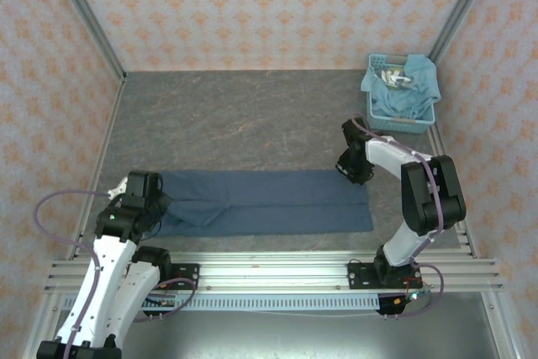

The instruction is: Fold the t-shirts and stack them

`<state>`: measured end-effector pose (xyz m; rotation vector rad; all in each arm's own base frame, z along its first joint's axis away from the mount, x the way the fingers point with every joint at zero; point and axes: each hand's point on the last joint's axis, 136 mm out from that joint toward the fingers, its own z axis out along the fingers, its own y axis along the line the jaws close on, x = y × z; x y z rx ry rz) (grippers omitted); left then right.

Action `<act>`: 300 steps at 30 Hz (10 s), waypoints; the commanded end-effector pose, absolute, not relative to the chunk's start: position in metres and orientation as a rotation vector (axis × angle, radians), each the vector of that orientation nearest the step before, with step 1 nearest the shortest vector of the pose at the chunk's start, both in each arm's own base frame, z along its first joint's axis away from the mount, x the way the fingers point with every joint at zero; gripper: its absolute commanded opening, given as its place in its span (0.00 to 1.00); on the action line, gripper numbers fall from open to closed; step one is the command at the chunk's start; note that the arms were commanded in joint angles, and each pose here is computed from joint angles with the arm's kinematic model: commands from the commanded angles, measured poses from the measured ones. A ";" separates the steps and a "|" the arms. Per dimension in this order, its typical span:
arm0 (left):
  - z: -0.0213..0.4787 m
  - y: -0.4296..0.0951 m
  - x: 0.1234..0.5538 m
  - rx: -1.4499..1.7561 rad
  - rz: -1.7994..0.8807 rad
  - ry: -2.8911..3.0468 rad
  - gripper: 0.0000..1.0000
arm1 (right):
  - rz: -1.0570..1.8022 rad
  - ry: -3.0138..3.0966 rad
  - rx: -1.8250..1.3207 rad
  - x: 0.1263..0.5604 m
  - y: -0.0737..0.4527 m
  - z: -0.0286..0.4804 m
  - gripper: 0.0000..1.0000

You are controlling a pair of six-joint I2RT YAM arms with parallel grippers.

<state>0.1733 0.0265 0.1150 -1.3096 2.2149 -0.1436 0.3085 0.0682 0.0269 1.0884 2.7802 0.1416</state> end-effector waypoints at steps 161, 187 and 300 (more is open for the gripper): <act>0.002 -0.189 0.136 -0.654 -0.221 3.090 0.00 | 0.499 3.143 0.446 0.151 0.188 0.024 0.40; 0.072 -0.196 0.151 -0.454 -0.447 2.957 0.00 | 0.569 3.081 0.451 0.146 0.198 0.080 0.00; 0.083 -0.196 0.250 -0.689 -0.737 2.881 0.00 | 0.709 2.971 0.493 0.242 0.214 0.092 0.00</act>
